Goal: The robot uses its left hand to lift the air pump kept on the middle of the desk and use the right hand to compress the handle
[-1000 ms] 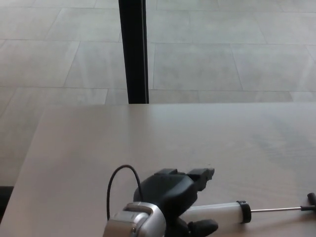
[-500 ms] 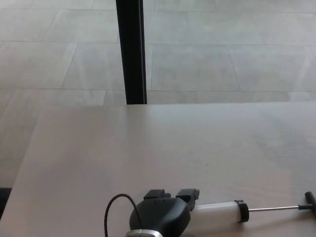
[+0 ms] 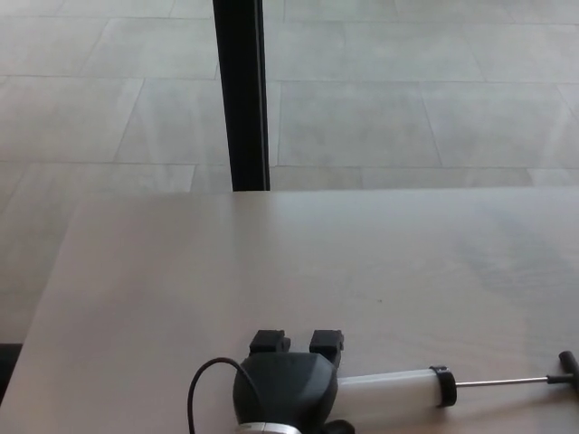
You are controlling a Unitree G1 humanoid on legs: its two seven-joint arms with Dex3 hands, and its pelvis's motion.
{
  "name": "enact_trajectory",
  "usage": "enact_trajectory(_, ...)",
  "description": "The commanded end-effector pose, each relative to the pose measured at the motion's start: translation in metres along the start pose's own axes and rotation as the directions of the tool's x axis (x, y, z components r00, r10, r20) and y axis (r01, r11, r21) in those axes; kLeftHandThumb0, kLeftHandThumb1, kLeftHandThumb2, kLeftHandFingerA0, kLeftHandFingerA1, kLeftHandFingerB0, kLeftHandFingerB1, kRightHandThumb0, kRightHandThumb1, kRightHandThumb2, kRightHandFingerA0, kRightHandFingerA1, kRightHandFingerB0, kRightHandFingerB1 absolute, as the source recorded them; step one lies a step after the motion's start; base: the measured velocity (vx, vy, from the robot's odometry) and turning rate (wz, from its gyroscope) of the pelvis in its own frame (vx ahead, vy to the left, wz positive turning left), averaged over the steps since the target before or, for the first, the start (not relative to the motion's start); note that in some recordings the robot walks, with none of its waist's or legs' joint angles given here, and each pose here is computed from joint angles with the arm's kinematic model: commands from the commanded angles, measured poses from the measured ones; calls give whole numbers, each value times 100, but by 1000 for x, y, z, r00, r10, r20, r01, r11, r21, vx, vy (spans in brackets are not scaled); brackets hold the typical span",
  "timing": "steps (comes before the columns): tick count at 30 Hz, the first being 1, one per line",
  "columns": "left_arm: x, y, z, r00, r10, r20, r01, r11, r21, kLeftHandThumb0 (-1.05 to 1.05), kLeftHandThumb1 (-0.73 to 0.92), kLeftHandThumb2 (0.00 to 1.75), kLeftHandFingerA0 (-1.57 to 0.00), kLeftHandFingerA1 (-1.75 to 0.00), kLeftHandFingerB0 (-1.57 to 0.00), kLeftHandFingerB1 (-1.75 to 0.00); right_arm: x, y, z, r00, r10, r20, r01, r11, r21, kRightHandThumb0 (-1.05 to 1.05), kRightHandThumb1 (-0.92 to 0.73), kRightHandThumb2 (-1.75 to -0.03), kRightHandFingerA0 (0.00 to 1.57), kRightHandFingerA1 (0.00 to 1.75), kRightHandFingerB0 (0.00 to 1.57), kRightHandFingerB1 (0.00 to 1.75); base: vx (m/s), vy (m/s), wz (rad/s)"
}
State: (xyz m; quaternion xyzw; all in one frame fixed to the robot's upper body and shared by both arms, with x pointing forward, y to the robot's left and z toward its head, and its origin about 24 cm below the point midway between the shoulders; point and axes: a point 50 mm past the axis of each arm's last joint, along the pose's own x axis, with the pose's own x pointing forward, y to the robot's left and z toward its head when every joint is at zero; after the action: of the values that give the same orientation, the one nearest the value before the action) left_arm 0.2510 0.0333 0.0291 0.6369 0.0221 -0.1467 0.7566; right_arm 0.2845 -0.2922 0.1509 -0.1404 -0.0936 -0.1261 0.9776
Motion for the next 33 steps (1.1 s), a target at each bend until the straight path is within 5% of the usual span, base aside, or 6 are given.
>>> enact_trajectory(1,4,-1,11,998,63,-6,-62,998,13,-82,66,98,-18,-59,-8,-46,2,-4,5,1000,-26,14,26,999,-24,-55,-85,-66,49,57,47,45,0,0,0)
enact_trajectory(2,4,-1,20,997,78,18,-78,997,19,-83,66,99,-20,-59,-10,-47,2,-4,5,1000,-28,9,28,999,-42,-49,-67,-108,50,68,35,56,0,0,0)
enact_trajectory(15,0,-6,44,992,61,108,-69,996,65,-87,92,69,-22,-54,-14,-35,4,0,6,999,0,32,2,998,-60,-65,-87,-65,48,60,47,44,0,0,0)
enact_trajectory(16,-1,-8,43,992,43,115,-55,993,100,-39,46,109,-6,-54,0,-50,4,1,6,999,2,35,0,998,-65,-64,-87,-67,47,60,46,44,0,0,0)
enact_trajectory(21,0,-12,30,994,-13,110,-17,964,264,-38,47,107,-9,-57,0,-49,6,2,4,999,19,29,-17,997,-70,-64,-86,-66,45,58,46,44,0,0,0)
enact_trajectory(33,1,-22,-6,1000,1,26,-11,925,379,-30,54,61,-76,-127,-45,-51,8,-5,6,999,-33,19,35,993,-111,-56,-81,-66,48,57,47,43,0,0,0)
